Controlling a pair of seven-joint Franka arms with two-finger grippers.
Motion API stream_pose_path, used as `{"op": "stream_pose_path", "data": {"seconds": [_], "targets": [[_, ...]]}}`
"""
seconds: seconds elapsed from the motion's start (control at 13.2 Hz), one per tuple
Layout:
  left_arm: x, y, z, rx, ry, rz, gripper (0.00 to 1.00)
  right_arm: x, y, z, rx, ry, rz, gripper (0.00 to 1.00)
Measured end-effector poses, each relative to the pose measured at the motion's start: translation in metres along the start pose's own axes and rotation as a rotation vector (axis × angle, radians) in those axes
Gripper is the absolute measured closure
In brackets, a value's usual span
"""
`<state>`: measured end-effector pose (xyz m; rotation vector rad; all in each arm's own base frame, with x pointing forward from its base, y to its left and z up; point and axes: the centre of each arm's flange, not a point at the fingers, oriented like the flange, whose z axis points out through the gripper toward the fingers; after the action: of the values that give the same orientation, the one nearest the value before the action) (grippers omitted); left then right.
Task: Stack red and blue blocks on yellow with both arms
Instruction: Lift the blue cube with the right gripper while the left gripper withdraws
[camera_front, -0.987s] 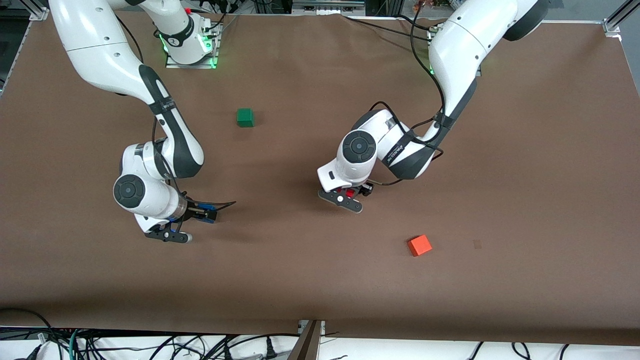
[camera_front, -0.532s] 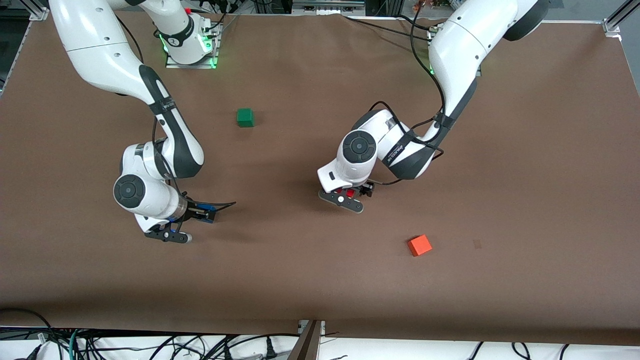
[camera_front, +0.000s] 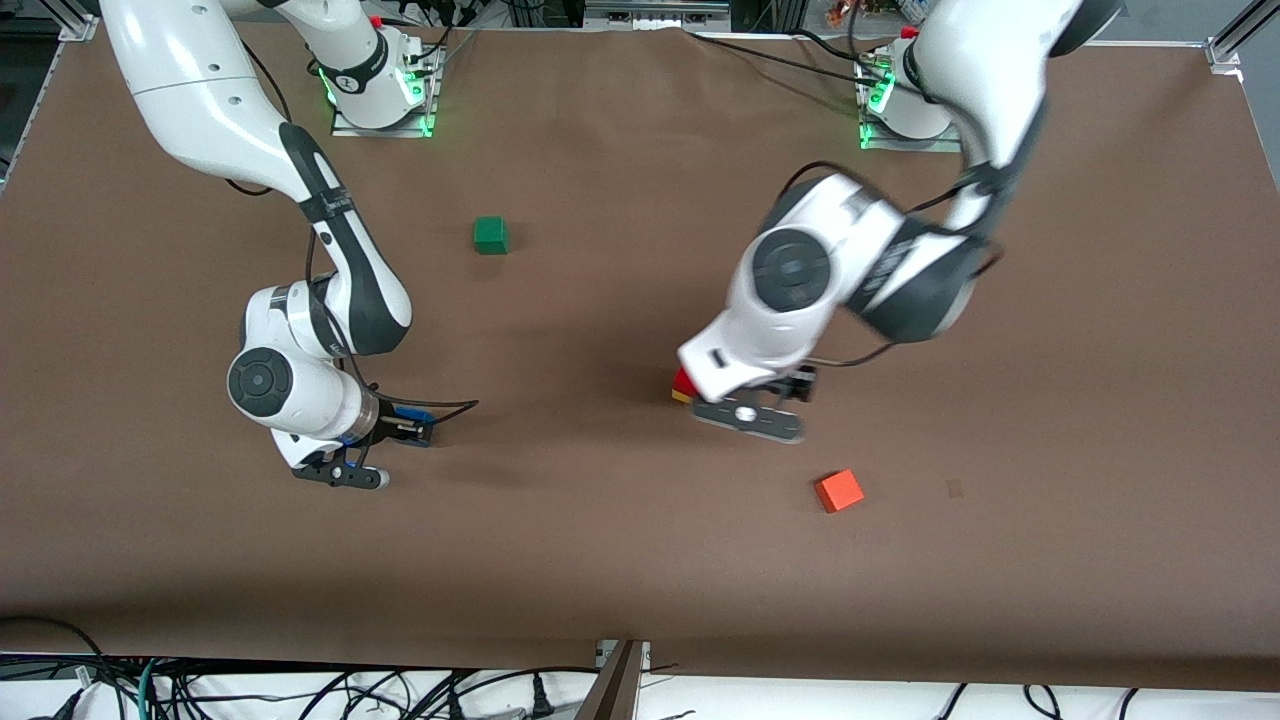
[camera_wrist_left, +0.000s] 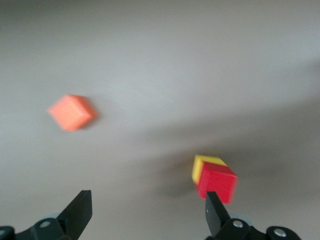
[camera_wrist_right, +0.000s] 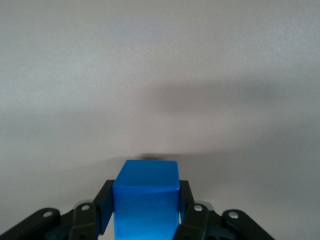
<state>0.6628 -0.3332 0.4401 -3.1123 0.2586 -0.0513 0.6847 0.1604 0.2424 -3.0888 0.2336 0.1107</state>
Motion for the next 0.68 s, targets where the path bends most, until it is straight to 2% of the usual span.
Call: {"op": "stream_pose_path", "data": {"seconds": [0.23, 0.46, 0.53, 0.68], "targets": [[0.022, -0.147, -0.049, 0.016, 0.061, -0.202, 0.0, -0.013, -0.049, -0.055, -0.024, -0.053, 0.033, 0.44], [0.022, -0.29, -0.053, 0.022, 0.068, -0.387, 0.0, -0.048, -0.126, -0.097, -0.032, -0.049, 0.095, 0.44], [0.018, -0.321, -0.061, 0.02, 0.083, -0.428, 0.0, -0.065, -0.157, -0.107, -0.018, -0.04, 0.12, 0.44], [0.007, -0.342, -0.096, 0.028, 0.129, -0.461, 0.0, -0.104, -0.223, -0.123, 0.029, -0.026, 0.16, 0.44]]}}
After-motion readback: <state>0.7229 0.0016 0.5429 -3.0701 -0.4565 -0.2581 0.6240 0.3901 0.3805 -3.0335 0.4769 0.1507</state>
